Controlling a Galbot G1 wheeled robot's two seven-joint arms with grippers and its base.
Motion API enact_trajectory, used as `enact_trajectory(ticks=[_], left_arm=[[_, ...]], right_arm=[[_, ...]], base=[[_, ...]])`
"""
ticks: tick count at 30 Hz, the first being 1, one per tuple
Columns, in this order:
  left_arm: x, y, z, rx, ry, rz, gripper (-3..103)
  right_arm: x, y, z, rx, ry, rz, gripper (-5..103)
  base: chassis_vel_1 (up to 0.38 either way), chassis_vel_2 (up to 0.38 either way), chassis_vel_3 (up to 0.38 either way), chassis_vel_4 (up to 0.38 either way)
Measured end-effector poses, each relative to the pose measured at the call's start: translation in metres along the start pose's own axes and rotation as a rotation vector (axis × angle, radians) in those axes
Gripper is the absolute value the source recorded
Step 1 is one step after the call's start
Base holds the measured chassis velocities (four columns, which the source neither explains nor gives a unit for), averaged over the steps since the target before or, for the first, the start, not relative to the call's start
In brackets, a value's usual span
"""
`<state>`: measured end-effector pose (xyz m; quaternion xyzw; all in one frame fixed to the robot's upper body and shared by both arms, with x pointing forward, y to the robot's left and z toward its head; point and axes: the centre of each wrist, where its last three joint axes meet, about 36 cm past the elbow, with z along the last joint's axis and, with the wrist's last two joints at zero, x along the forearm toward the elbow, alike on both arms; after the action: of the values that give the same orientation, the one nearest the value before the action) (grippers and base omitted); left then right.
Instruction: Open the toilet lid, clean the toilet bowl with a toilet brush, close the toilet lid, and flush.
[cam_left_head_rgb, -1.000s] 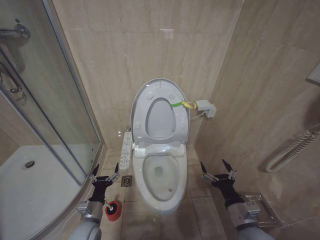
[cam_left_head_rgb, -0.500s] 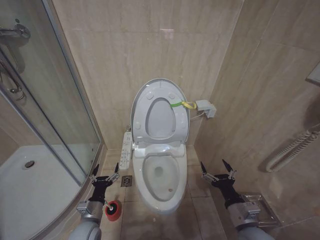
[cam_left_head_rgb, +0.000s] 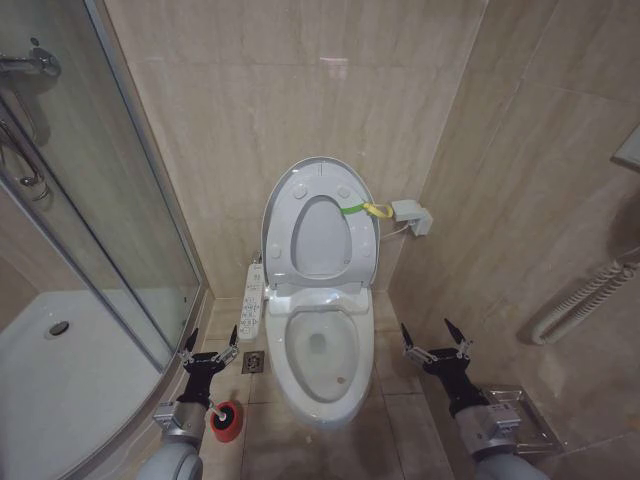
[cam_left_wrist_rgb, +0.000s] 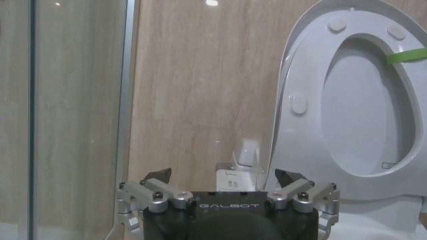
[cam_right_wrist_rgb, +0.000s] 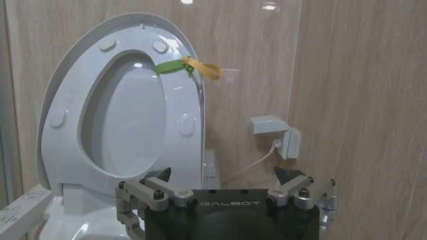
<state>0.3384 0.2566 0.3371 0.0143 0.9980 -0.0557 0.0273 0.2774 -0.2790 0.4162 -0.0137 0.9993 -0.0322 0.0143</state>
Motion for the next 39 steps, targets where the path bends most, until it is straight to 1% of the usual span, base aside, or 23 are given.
enact_trajectory(ticks=[39], left_arm=[[0.0, 0.0, 0.0, 0.0, 0.0, 0.0, 100]], right_arm=[[0.0, 0.0, 0.0, 0.0, 0.0, 0.0, 100]], base=[[0.0, 0.0, 0.0, 0.0]])
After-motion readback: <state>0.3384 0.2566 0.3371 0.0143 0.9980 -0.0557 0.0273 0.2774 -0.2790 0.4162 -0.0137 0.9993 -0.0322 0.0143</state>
